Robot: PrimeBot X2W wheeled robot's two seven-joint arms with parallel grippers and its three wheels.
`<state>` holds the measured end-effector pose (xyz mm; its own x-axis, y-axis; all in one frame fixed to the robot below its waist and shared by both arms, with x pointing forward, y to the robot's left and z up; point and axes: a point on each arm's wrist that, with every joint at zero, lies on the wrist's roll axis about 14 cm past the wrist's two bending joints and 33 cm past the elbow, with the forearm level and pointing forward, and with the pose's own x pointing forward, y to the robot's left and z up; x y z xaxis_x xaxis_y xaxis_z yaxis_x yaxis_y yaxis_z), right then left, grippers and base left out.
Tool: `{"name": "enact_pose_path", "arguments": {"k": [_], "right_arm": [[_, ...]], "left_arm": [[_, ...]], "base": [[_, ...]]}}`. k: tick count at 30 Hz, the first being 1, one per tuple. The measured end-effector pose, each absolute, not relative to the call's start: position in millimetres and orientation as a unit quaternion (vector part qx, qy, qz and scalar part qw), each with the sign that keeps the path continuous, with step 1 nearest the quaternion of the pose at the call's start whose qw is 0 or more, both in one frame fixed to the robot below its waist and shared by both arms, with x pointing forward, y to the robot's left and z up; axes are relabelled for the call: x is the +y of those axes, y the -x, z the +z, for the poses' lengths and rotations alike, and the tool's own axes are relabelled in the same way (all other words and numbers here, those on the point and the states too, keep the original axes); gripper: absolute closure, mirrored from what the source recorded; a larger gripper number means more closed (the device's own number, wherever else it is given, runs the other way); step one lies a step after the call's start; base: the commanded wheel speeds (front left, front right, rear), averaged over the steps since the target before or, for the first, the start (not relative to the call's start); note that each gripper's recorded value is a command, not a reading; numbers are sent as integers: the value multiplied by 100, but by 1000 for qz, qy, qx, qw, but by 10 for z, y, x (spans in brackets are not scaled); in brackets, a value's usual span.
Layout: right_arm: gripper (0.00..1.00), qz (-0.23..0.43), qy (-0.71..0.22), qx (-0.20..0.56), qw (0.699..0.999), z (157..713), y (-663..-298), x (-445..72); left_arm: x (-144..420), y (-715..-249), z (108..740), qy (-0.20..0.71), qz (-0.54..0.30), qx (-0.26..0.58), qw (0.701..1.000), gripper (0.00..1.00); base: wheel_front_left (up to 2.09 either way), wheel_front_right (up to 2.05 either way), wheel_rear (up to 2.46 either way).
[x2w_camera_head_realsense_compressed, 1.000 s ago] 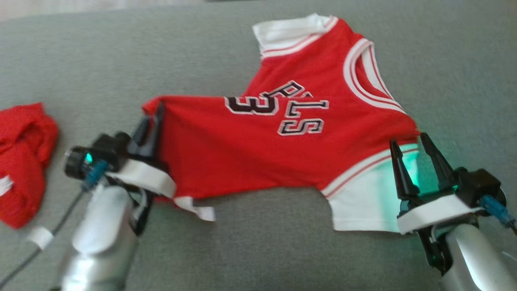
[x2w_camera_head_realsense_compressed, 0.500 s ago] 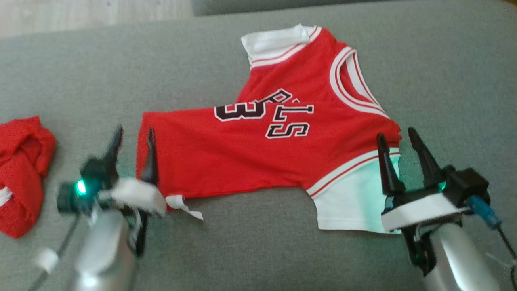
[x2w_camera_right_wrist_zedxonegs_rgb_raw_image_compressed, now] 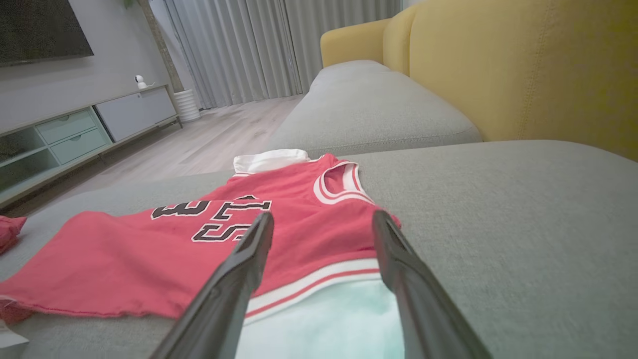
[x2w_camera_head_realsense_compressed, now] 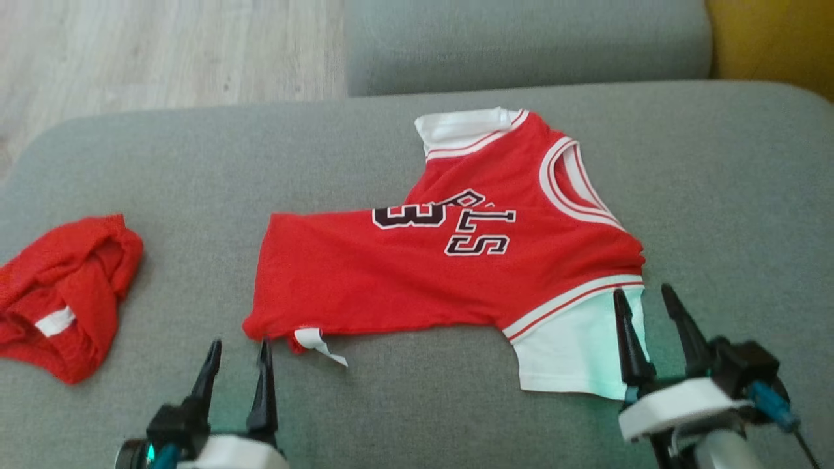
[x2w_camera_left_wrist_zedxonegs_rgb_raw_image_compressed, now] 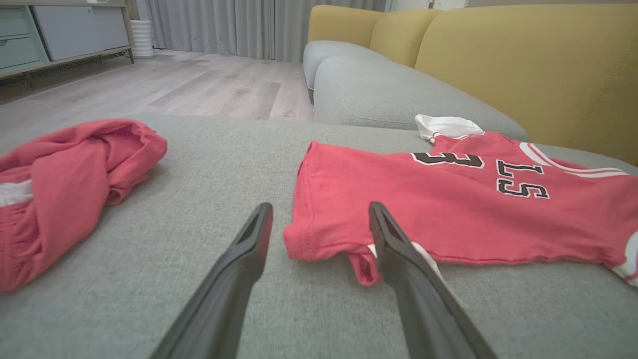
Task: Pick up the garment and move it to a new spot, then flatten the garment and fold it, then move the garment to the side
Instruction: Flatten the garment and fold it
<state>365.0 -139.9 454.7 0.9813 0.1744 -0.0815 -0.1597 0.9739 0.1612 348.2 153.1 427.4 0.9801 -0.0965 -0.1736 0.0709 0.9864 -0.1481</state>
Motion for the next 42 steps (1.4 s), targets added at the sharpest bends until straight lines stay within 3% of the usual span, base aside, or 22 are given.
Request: {"name": "enact_pose_path", "arguments": {"k": [16, 25, 34, 35, 36, 37, 42], "right_arm": [[0, 71, -84, 61, 992, 4457, -3479, -1452], [0, 56, -73, 191, 977, 3702, -3153, -1512], [0, 44, -67, 233, 969, 3481, -3106, -1582], [8, 47, -66, 236, 968, 3469, -3109, -1564], [58, 50, -66, 240, 967, 3454, -3107, -1548], [100, 51, -68, 243, 966, 3442, -3106, -1536], [100, 56, -70, 257, 962, 3390, -3104, -1499]], "left_arm": [[1540, -3357, 4291, 80, -39, 86, 992, 0], [1492, -3290, 4200, 84, -43, 102, 990, 0], [1495, -3239, 4146, 85, -41, 111, 989, 0], [1494, -3236, 4144, 85, -41, 112, 989, 0], [1494, -3234, 4142, 86, -41, 112, 989, 0], [1492, -3233, 4142, 87, -41, 112, 989, 0], [1489, -3231, 4131, 90, -40, 114, 989, 0]], "base": [[0, 0, 0], [0, 0, 0], [0, 0, 0], [0, 0, 0], [0, 0, 0], [0, 0, 0], [0, 0, 0]]}}
